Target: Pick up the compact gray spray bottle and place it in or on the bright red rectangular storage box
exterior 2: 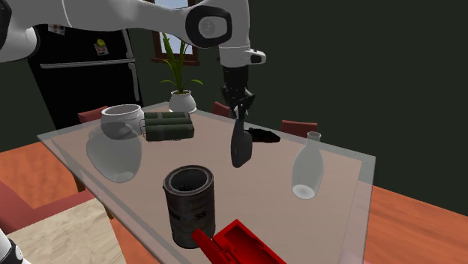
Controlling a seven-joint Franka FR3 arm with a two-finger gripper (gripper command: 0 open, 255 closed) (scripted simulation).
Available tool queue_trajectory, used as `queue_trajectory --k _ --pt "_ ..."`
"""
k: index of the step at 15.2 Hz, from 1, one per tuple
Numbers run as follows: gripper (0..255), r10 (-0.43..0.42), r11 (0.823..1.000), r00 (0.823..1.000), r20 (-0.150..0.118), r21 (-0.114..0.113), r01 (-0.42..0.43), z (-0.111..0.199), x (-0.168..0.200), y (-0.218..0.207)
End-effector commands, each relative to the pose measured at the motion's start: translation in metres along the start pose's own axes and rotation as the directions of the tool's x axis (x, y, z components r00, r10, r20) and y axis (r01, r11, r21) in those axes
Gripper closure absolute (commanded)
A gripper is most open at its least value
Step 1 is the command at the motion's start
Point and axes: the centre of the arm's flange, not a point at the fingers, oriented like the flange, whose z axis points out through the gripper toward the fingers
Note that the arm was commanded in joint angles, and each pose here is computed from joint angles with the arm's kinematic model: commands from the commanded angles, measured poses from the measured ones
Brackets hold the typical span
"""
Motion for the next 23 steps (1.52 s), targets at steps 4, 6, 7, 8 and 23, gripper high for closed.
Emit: queue_trajectory --k 4,6,7,8,23 --pt "255 0.000 1.000 1.000 0.000 0.000 0.000 -0.026 0.003 -0.001" --pt "255 0.000 1.000 1.000 0.000 0.000 0.000 -0.037 0.004 -0.002" --pt "255 0.000 1.000 1.000 0.000 0.000 0.000 -0.042 0.005 -0.002" --pt "255 0.000 1.000 1.000 0.000 0.000 0.000 -0.047 0.006 -0.002" --pt "255 0.000 1.000 1.000 0.000 0.000 0.000 -0.122 -0.080 0.097"
